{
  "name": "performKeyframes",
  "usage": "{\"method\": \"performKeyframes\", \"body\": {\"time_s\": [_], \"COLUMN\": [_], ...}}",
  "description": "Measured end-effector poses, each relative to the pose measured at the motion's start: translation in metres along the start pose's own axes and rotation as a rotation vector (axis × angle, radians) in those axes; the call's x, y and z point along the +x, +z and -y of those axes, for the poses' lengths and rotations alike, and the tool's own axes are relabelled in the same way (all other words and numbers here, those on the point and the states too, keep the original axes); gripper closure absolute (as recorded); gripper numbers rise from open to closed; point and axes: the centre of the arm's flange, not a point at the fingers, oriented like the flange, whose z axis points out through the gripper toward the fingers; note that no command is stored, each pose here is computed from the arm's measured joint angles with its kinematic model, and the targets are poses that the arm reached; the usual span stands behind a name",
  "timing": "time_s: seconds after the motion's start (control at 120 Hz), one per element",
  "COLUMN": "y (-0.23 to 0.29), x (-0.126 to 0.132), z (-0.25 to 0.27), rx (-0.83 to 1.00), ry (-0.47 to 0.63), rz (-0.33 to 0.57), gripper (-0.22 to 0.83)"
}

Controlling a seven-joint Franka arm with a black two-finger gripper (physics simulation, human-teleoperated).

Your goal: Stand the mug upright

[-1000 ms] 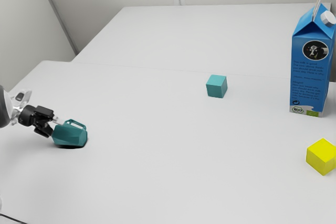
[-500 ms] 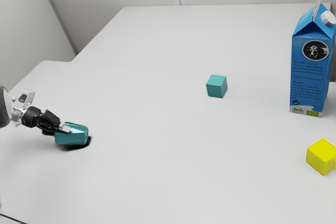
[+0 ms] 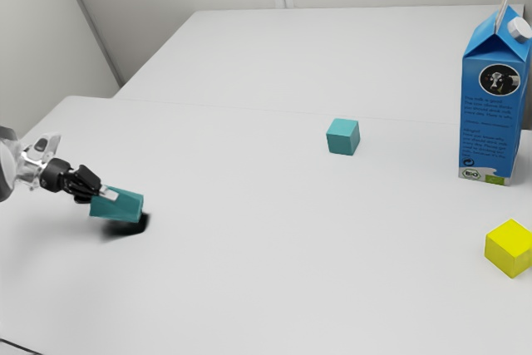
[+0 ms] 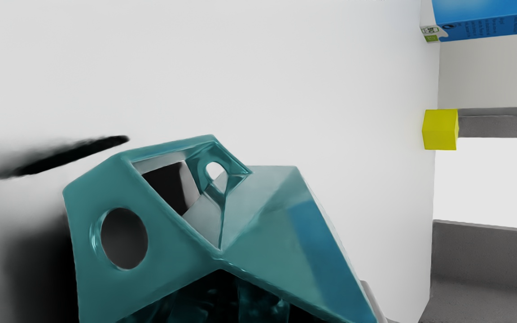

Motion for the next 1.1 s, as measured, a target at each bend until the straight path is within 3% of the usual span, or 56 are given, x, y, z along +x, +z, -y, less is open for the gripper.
{"method": "performKeyframes", "body": {"time_s": [0.142, 0.25, 0.458, 0.767, 1.1], "y": [-0.013, -0.009, 0.056, 0.139, 0.154], "x": [0.019, 0.052, 0.096, 0.136, 0.148], "z": [-0.076, -0.13, -0.199, -0.166, -0.144], "rx": [0.053, 0.226, 0.617, 1.035, 1.124], "ry": [0.138, 0.25, 0.42, 0.538, 0.469], "rz": [0.009, 0.121, 0.306, 0.319, 0.24], "gripper": [0.79, 0.79, 0.79, 0.79, 0.79]}}
